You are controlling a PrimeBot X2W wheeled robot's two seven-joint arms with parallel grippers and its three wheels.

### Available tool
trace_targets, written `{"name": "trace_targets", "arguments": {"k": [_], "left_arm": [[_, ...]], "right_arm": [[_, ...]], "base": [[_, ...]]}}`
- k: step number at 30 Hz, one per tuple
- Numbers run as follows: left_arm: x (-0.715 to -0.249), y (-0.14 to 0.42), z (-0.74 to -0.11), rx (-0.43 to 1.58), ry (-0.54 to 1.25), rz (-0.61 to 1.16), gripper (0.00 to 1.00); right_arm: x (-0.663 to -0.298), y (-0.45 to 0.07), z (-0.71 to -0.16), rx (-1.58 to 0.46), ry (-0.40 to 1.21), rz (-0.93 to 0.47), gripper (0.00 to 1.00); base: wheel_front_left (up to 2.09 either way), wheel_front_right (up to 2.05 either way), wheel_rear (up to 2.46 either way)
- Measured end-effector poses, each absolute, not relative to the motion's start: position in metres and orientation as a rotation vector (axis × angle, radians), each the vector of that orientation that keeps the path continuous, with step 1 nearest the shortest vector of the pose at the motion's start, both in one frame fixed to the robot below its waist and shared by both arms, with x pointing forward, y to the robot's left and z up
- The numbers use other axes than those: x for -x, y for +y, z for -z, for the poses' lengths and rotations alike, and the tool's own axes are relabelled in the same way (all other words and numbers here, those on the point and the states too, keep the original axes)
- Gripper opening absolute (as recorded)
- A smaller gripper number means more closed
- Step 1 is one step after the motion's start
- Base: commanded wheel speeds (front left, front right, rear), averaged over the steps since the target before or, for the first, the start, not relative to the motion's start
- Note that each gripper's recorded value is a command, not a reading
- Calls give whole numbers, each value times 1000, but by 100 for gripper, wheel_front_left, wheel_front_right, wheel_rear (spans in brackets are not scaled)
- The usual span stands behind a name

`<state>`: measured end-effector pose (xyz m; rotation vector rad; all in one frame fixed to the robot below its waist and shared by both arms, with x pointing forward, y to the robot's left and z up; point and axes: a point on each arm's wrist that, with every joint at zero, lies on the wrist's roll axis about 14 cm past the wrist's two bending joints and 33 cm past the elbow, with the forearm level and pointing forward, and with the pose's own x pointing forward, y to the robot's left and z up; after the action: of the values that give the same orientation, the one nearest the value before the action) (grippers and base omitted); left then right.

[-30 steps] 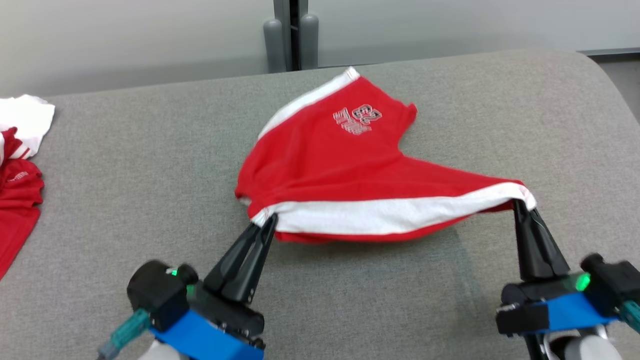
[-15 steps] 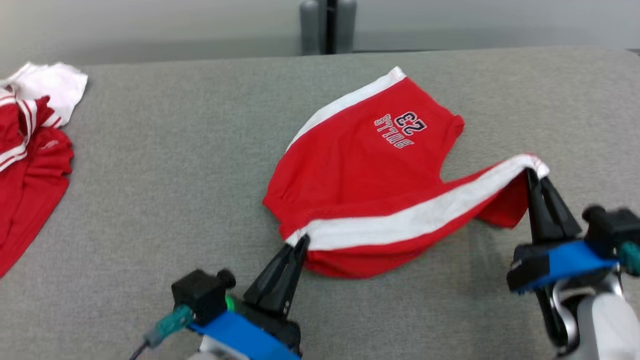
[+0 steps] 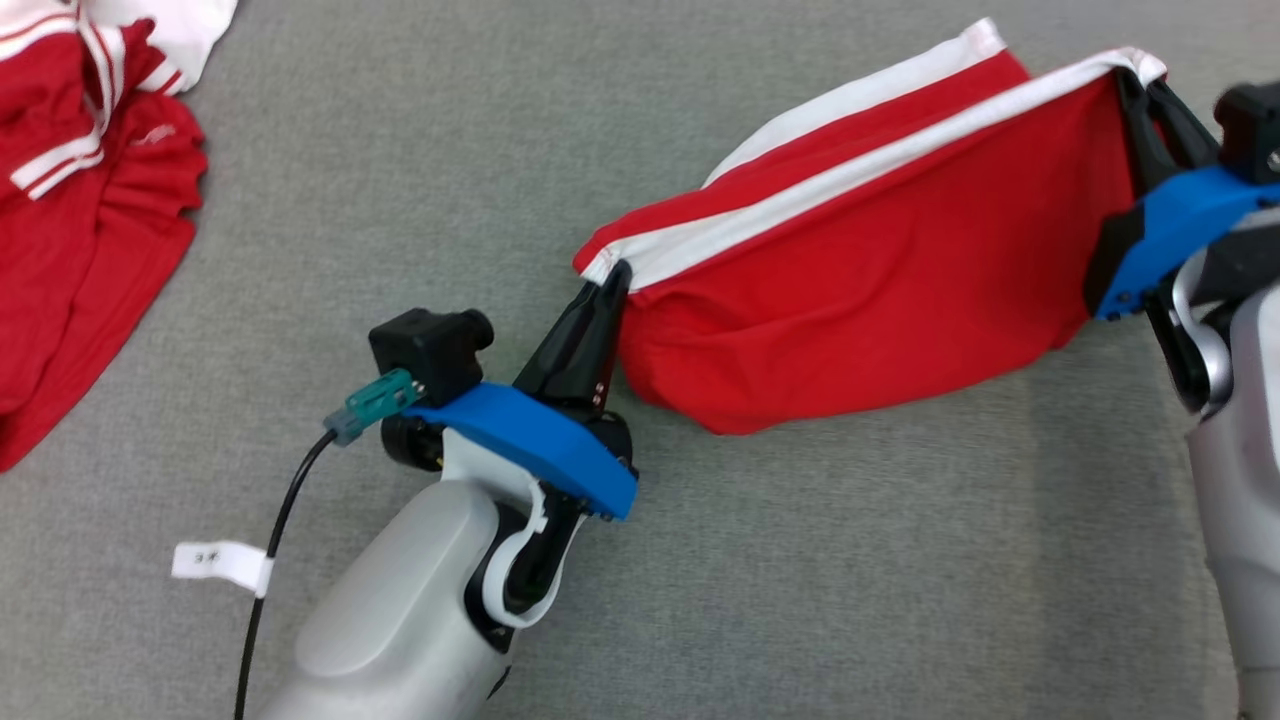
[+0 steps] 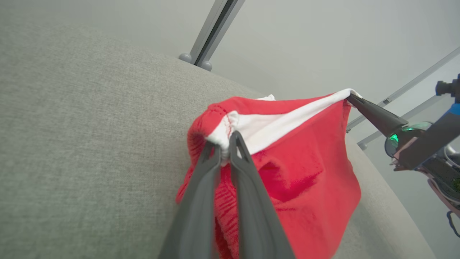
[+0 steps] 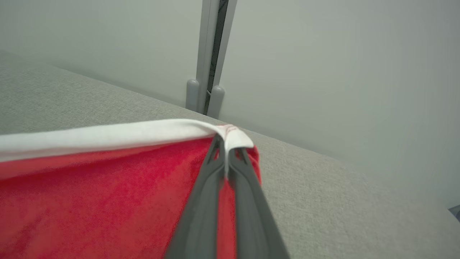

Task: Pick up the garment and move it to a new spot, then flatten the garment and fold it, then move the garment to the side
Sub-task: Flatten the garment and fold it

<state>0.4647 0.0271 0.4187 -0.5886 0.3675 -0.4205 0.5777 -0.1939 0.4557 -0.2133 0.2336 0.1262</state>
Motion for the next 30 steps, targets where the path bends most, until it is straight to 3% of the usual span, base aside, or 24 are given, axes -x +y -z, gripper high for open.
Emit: {"name": "trace_targets", "arguments": {"k": [9,11,13,14,15,16,24,30], "left_arm": [[-479,41,-393,612,422,332,0],[-482,43,-392,612,420,320,0],[-483,44,-392,621,420,310,4],[-483,44,-391,625,423,306,39],[-482,44,-391,625,427,304,89],[-481,43,-390,618,432,304,100],[-469,41,-405,578,400,335,100],[-461,75,-412,514,333,270,100]], "right_arm": [[-615,-155,-410,267,360,-237,0],[-620,-153,-409,270,359,-242,12],[-626,-153,-412,272,348,-238,41],[-629,-155,-414,274,337,-232,91],[-630,-157,-416,279,333,-227,100],[-631,-158,-416,282,330,-224,100],[-626,-167,-426,280,301,-202,100],[-617,-180,-430,258,325,-170,100]], "base": [[0,0,0],[0,0,0],[0,0,0],[0,0,0],[0,0,0],[0,0,0],[0,0,0],[0,0,0]]}}
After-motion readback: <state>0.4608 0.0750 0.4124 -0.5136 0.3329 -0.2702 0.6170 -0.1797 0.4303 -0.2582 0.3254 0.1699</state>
